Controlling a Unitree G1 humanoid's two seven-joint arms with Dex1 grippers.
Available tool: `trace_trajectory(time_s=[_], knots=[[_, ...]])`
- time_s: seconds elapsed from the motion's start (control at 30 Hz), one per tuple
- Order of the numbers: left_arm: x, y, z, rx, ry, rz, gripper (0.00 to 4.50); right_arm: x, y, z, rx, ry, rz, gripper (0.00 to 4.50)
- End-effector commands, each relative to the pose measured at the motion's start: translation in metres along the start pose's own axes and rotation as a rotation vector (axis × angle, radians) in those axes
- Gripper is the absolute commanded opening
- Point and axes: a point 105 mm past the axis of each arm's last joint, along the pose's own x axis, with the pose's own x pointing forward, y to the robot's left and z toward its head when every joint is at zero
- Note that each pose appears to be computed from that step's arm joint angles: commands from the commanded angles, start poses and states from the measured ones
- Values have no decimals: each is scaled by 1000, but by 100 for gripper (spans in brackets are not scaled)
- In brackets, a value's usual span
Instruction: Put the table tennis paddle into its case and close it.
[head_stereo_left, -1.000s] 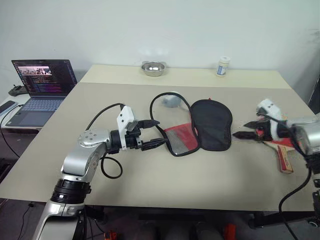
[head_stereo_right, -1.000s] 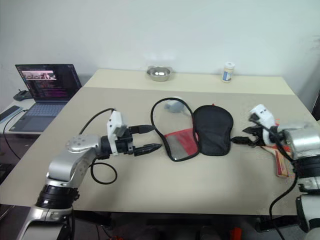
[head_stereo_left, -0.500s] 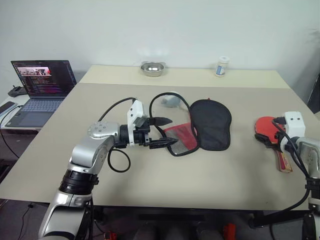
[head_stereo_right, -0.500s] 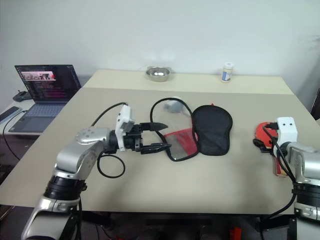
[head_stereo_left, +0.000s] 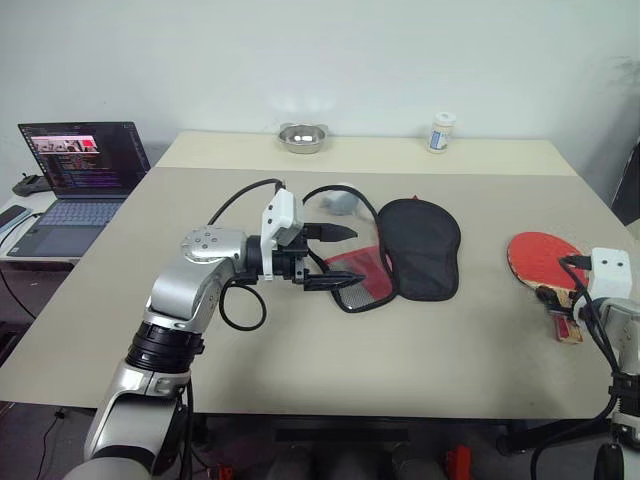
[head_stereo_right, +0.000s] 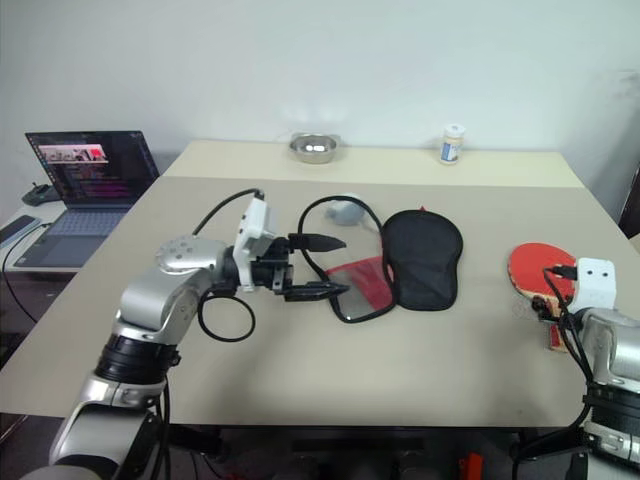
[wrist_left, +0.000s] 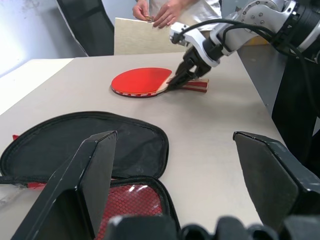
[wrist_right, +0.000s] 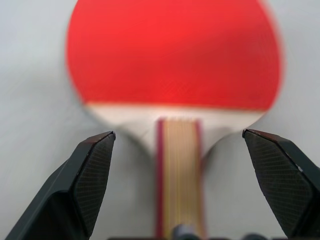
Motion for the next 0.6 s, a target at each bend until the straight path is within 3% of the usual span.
trace_trajectory(time_s=[0.03,0.33,0.47,0.6], knots=[[-5,2,9,49,-11,21,406,-7,-3,7,24,-36,-13,449],[-7,3,6,53,-3,32,406,-2,-10,3,27,-20,-31,449],[-8,4,5,54,3,40,406,3,-9,-2,44,0,-18,361],[-16,9,3,43,11,94,406,6,-8,-1,51,-7,-13,227]])
